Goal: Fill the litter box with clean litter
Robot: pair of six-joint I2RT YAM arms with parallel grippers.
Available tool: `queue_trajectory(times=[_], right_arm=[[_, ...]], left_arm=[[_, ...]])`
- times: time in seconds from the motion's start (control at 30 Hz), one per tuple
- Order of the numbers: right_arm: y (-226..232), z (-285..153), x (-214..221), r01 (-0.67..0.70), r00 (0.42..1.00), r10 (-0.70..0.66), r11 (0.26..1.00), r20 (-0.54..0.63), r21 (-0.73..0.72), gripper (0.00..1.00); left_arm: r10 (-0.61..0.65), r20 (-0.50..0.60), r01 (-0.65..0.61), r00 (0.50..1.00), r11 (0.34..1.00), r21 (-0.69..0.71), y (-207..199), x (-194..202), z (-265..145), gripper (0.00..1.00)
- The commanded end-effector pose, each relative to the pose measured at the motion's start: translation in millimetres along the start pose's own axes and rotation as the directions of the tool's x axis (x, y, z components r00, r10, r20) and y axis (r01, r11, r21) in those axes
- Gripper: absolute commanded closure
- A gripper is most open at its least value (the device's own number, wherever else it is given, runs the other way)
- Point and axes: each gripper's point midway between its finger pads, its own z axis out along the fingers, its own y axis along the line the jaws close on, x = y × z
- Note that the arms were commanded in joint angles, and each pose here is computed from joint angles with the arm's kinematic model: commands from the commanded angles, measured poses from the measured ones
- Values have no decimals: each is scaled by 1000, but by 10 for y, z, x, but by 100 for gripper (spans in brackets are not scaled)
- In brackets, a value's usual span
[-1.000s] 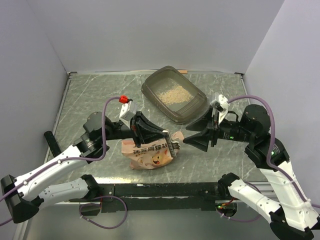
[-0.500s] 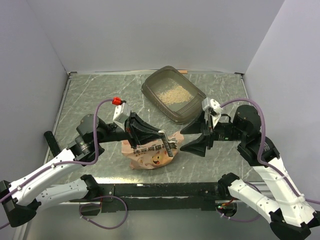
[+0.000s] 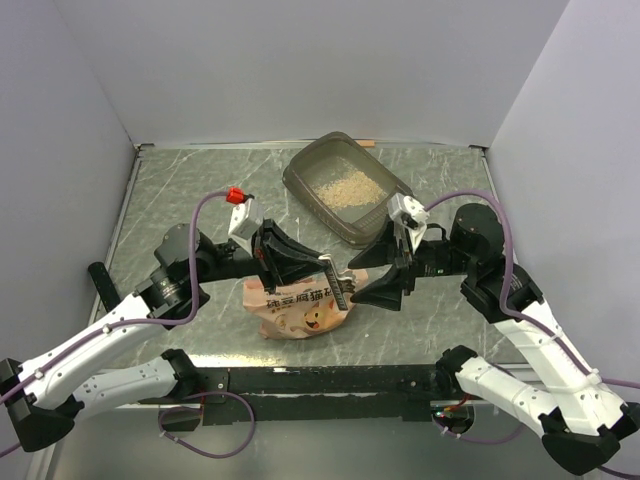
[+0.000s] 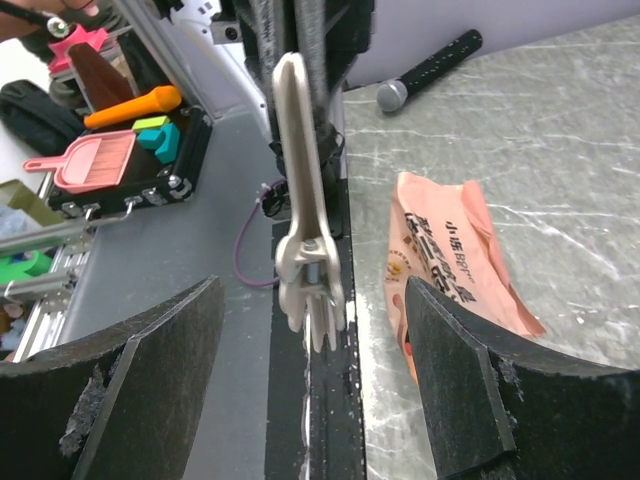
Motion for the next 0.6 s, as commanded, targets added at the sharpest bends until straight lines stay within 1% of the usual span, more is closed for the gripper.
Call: queue_trajectory(times=[0.0, 0.27, 0.37, 0.43, 0.47, 0.5, 0.57], right_arm=[[23, 56, -78, 67, 997, -66, 997, 30, -25, 21], [53, 90, -71, 82, 996, -81, 996, 24, -35, 25], [64, 93, -67, 86, 996, -85, 995, 20, -42, 30], [48, 103, -54, 80, 997, -80, 996, 13, -40, 37], [50, 109, -48, 77, 997, -76, 996, 10, -42, 42], [33, 121, -39, 73, 997, -73, 997, 7, -40, 61], [-16, 135, -8, 59, 998, -59, 998, -9, -18, 93]], left_arm=[[1, 51, 0, 999, 1000, -13, -29, -257, 32, 99], [-14, 43, 15, 999, 1000, -24, -24, -270, 27, 99], [-15, 49, 16, 999, 1000, -20, -39, -286, 27, 99], [-19, 52, 20, 998, 1000, -17, -44, -296, 29, 99], [-21, 52, 22, 998, 1000, -11, -55, -301, 34, 99], [-21, 54, 22, 998, 1000, -9, -58, -311, 40, 99], [-31, 55, 31, 998, 1000, -1, -69, -322, 49, 99]])
